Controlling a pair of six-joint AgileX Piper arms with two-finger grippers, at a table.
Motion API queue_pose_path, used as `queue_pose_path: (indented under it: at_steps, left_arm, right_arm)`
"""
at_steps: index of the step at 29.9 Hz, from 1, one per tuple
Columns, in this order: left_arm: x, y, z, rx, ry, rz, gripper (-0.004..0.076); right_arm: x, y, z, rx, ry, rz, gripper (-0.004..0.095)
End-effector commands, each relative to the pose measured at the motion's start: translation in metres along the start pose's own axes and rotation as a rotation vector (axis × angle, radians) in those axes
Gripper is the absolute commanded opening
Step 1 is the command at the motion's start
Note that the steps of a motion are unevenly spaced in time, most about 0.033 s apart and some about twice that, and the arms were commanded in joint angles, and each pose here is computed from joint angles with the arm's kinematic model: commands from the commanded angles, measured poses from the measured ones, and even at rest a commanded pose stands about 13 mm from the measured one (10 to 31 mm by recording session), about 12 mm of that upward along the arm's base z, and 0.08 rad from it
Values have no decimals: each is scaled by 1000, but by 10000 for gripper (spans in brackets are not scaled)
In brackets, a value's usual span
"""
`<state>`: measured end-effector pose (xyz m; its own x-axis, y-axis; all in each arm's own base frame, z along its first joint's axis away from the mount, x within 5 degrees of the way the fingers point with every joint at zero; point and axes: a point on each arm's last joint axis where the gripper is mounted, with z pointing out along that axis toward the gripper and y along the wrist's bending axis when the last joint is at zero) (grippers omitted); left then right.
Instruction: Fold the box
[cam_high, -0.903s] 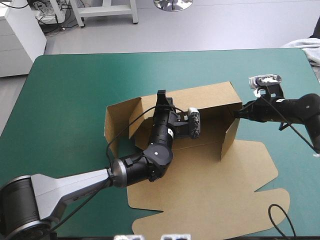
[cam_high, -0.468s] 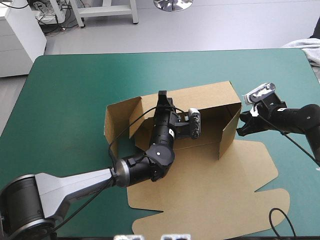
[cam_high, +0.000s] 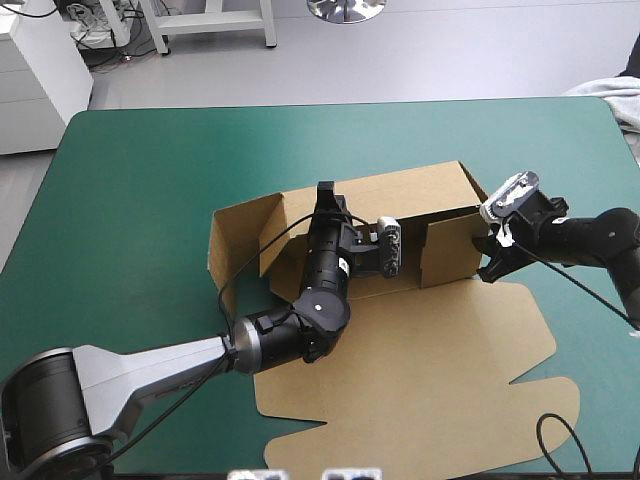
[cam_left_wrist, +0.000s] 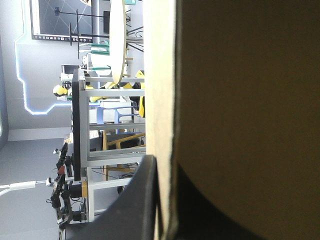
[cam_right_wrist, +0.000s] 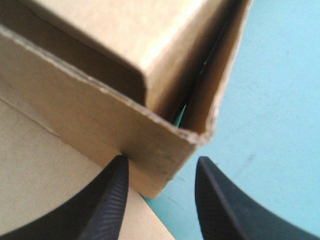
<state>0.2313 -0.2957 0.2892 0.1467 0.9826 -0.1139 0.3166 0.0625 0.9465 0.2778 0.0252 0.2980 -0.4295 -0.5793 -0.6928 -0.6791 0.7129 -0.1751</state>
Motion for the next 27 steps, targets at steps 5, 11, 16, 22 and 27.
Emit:
queue_pose_path:
  at_steps: [5,11,16,22,27]
  left_arm:
    - [0,14,-8,-16,-13,-60,-10]
    - [0,14,-8,-18,-14,-61,-10]
    - [0,14,-8,-17,-14,-76,-10]
    - [0,14,-8,-17,-14,-105,-10]
    - [0,14,-8,-17,-14,-110,-10]
  right_arm:
    - [-10,-3,7,-5,-56,10,507]
    - [-19,-4,13,-30,-170,82,519]
    - [-21,-9,27,-61,-234,160,505]
    - [-15,-11,41,-95,-213,247,117]
    - [-15,-11,41,-95,-210,245,0]
